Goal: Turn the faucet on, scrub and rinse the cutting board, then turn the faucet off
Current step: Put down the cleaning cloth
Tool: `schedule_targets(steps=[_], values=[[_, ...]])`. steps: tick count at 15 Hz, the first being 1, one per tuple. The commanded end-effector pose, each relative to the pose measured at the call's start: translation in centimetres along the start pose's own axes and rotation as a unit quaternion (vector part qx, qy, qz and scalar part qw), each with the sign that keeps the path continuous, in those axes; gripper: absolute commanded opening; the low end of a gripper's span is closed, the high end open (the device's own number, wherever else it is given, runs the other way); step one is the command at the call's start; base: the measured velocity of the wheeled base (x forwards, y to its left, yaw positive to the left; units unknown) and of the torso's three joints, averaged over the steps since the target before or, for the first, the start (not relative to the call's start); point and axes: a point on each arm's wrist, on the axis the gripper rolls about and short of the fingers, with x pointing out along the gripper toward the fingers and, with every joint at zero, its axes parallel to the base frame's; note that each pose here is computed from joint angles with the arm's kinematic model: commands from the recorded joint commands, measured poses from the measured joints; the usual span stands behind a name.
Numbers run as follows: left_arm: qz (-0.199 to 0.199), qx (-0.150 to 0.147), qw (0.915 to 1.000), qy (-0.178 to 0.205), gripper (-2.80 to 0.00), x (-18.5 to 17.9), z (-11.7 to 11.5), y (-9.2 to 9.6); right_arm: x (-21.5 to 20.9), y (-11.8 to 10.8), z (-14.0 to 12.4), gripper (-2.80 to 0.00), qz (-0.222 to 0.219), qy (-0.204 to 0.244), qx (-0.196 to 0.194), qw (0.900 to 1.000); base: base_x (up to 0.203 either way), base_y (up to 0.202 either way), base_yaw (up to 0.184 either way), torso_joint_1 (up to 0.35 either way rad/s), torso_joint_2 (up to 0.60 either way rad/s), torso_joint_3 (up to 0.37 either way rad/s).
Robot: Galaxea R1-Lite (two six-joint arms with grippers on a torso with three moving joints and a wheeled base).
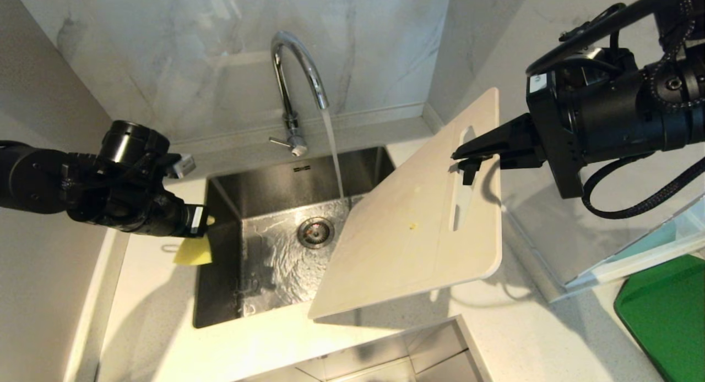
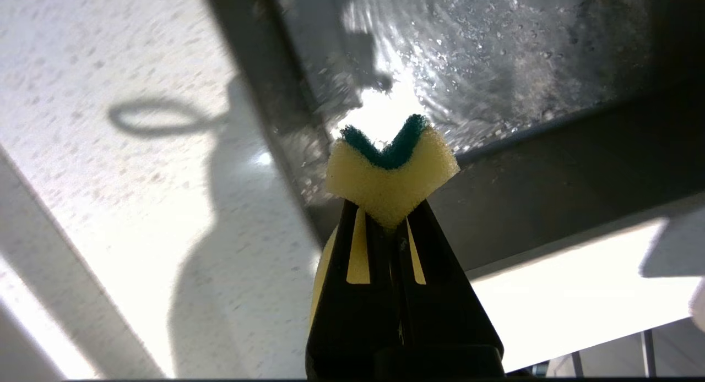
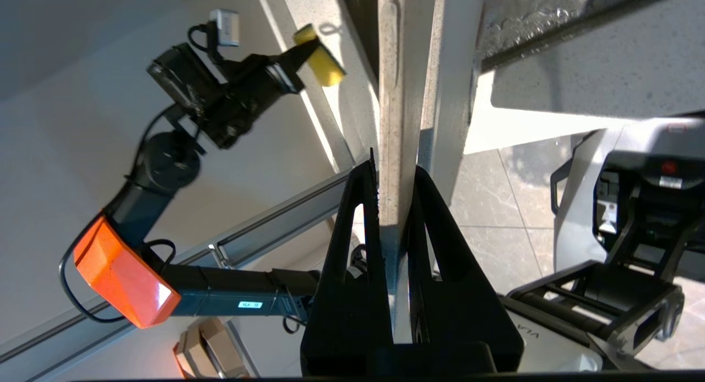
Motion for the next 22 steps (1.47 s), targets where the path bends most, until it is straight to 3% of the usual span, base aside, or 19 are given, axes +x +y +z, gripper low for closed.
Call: schedule_targets(steps=[1, 7, 12, 17, 18, 22], values=[[0.014, -0.012, 0.9997, 0.014, -2.8, 1.4, 0.8, 1.2, 0.0, 0.0, -0.1, -2.8, 0.0, 0.004, 0.003, 1.0, 0.0, 0.0, 0.0, 0.0, 0.0, 0.0], [0.046, -0.046, 0.9967, 0.048, -2.8, 5.3, 2.2, 4.6, 0.2, -0.2, -0.1, -2.8, -0.006, 0.01, 0.008, 1.0, 0.0, 0.0, 0.0, 0.0, 0.0, 0.0], [0.075, -0.083, 0.9917, 0.063, -2.8, 6.3, 2.0, 8.7, 0.6, -0.4, 0.1, -2.8, -0.009, 0.012, 0.011, 1.0, 0.0, 0.0, 0.0, 0.0, 0.0, 0.0], [0.082, -0.085, 0.991, 0.063, -2.8, 7.3, 2.2, 9.6, 1.0, -0.6, 0.2, -2.8, -0.012, 0.015, 0.013, 1.0, 0.0, 0.0, 0.0, 0.0, 0.0, 0.0], [0.083, -0.073, 0.9915, 0.068, 0.0, 7.3, 2.1, 10.0, 1.1, -0.7, 0.3, -2.8, -0.013, 0.015, 0.014, 1.0, 0.0, 0.0, 0.0, 0.0, 0.0, 0.0], [0.088, -0.069, 0.9911, 0.071, 0.0, 7.7, 2.2, 10.7, 1.4, -0.8, 0.5, -2.8, -0.015, 0.018, 0.015, 1.0, 0.0, 0.0, 0.0, 0.0, 0.0, 0.0]])
